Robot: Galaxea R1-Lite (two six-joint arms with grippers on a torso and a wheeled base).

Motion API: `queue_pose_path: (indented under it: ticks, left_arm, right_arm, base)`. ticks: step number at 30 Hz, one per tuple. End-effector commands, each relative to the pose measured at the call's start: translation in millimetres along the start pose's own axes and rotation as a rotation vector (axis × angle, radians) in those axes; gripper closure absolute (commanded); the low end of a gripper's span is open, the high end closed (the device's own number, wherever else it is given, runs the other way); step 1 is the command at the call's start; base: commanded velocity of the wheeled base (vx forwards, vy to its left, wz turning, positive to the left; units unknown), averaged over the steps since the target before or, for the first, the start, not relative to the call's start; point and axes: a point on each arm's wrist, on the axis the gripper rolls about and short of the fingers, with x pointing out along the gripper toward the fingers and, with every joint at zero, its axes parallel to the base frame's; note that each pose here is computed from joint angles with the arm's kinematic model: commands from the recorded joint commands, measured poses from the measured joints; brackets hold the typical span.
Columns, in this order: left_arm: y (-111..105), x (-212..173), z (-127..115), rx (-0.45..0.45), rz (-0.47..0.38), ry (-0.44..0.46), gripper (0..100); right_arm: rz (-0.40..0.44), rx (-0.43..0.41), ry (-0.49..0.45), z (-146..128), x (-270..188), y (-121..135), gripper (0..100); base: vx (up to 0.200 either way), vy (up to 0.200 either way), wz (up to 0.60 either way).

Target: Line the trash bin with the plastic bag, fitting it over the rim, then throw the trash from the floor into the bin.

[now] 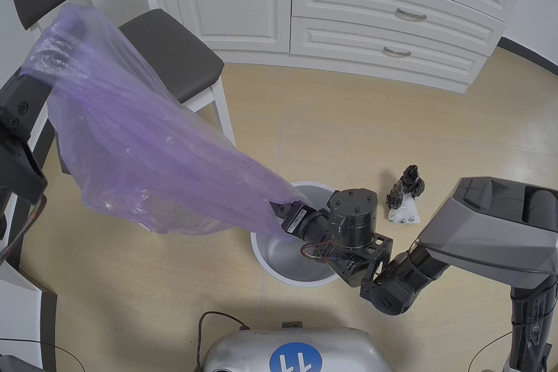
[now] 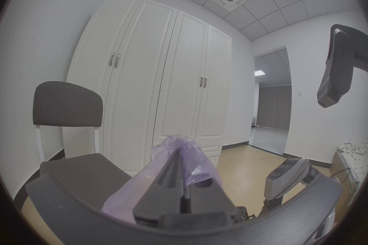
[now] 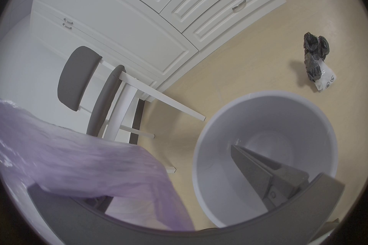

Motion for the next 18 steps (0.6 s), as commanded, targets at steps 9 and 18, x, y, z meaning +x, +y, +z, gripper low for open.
queue_pose_path:
  ticks: [9, 18]
  left_arm:
    - [0.4, 0.3, 1.8, -0.001, 0.003, -0.009, 100]
    - [0.2, 0.6, 1.4, -0.003, 0.002, -0.007, 100]
  right_arm:
    - [0.118, 0.052, 0.0, -14.3, -4.1, -18.9, 0]
    - [0.174, 0.048, 0.054, -24.2, -13.4, -39.1, 0]
  base:
    - [0.0, 0.0, 0.0]
    - [0.0, 0.0, 0.0]
